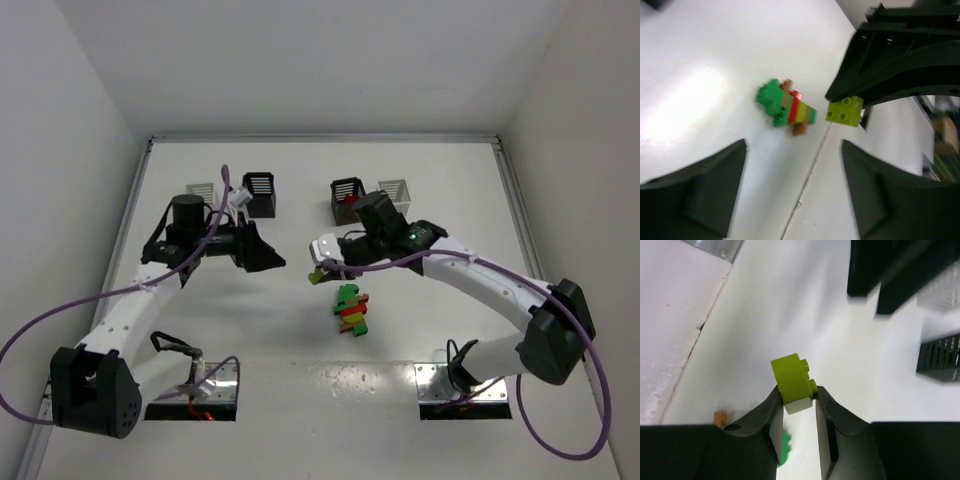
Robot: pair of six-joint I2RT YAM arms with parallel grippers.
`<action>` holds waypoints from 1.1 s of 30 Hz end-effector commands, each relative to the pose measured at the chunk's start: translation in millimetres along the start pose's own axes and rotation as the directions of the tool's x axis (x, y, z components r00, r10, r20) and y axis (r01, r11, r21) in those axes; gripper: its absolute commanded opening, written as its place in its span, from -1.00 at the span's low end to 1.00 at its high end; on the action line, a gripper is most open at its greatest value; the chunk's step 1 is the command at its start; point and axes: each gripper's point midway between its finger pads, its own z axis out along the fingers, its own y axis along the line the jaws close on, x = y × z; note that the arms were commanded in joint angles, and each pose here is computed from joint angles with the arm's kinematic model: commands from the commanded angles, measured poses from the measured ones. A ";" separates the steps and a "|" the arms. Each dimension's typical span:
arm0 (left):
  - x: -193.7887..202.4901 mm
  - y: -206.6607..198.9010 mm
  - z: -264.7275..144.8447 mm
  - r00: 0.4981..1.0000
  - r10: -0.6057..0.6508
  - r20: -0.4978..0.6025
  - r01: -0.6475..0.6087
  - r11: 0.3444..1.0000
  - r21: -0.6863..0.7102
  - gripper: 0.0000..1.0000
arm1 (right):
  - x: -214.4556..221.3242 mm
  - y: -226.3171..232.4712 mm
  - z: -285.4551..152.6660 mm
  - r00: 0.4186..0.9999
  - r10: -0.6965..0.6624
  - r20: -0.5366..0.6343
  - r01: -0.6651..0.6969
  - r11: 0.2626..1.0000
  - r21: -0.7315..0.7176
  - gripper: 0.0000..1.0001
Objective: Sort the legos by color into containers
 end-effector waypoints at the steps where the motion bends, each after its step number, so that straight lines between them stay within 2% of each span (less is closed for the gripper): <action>1: -33.8 13.4 -17.2 0.987 0.112 0.117 -0.091 0.982 -0.167 0.73 | 9.0 -14.3 -20.3 0.990 0.143 0.014 -0.144 0.978 0.152 -0.96; 2: -44.5 23.2 -22.7 0.982 0.127 0.143 -0.091 0.968 -0.235 0.94 | 17.2 -18.0 -23.5 0.982 0.189 0.006 -0.187 0.965 0.183 -0.96; 3: -52.8 23.0 -27.2 0.977 0.143 0.157 -0.096 0.958 -0.271 0.99 | 27.5 -27.1 -32.3 0.972 0.235 -0.022 -0.222 0.940 0.260 -0.99; 4: -76.1 19.1 -37.0 0.960 0.217 0.177 -0.152 0.935 -0.320 0.99 | 39.8 -34.8 -41.2 0.950 0.313 -0.021 -0.290 0.902 0.319 -0.99; 5: -87.9 33.1 -44.0 0.955 0.237 0.177 -0.147 0.900 -0.411 0.99 | 51.1 -37.6 -46.6 0.937 0.348 -0.039 -0.312 0.880 0.357 -0.99; 7: -115.8 32.7 -60.3 0.939 0.303 0.163 -0.183 0.842 -0.507 0.99 | 67.9 -57.6 -72.4 0.906 0.420 -0.047 -0.346 0.801 0.488 -1.00; 8: -122.4 44.0 -71.0 0.942 0.294 0.162 -0.147 0.795 -0.588 0.99 | 81.1 -63.3 -80.4 0.882 0.468 -0.062 -0.367 0.762 0.533 -1.00; 10: -148.7 42.2 -86.8 0.917 0.354 0.183 -0.152 0.736 -0.660 0.99 | 99.8 -77.9 -98.3 0.826 0.562 -0.045 -0.432 0.681 0.592 -1.00; 12: -153.9 50.1 -96.4 0.923 0.353 0.151 -0.138 0.672 -0.727 0.99 | 113.9 -89.9 -111.6 0.780 0.626 -0.027 -0.472 0.615 0.632 -1.00; 13: -162.8 48.1 -94.6 0.919 0.377 0.116 -0.174 0.653 -0.737 0.99 | 128.4 -102.4 -125.2 0.731 0.683 -0.001 -0.508 0.545 0.667 -1.00; 15: -161.3 58.5 -104.2 0.928 0.362 0.091 -0.153 0.591 -0.792 0.99 | 134.2 -122.8 -143.0 0.712 0.702 0.024 -0.513 0.496 0.700 -1.00; 17: -158.1 59.0 -109.0 0.926 0.366 0.089 -0.145 0.564 -0.813 0.99 | 158.8 -131.2 -155.0 0.652 0.757 0.048 -0.539 0.417 0.732 -1.00; 18: -160.7 59.8 -114.4 0.917 0.385 0.101 -0.136 0.541 -0.830 0.99 | 159.5 -141.6 -162.3 0.650 0.758 0.053 -0.532 0.404 0.744 -1.00; 22: -154.9 60.3 -117.0 0.905 0.418 0.081 -0.166 0.523 -0.836 0.99 | 197.5 -151.5 -179.2 0.550 0.832 0.070 -0.562 0.307 0.768 -1.00; 24: -151.9 59.7 -114.9 0.909 0.410 0.077 -0.171 0.534 -0.828 0.99 | 202.8 -158.5 -182.0 0.541 0.838 0.072 -0.564 0.298 0.770 -1.00; 26: -148.9 58.4 -111.9 0.914 0.397 0.079 -0.169 0.552 -0.816 0.99 | 218.1 -154.9 -184.2 0.506 0.860 0.071 -0.574 0.274 0.771 -1.00; 27: -148.8 58.4 -111.9 0.914 0.397 0.080 -0.169 0.552 -0.816 0.99 | 216.3 -160.2 -186.1 0.510 0.857 0.073 -0.572 0.275 0.773 -1.00; 29: -148.8 58.4 -111.9 0.914 0.397 0.080 -0.169 0.552 -0.816 0.99 | 225.2 -158.3 -187.4 0.470 0.880 0.070 -0.582 0.250 0.774 -1.00; 33: -147.9 63.5 -110.5 0.923 0.376 0.077 -0.155 0.551 -0.820 0.99 | 238.2 -159.4 -190.8 0.435 0.898 0.058 -0.574 0.227 0.787 -0.95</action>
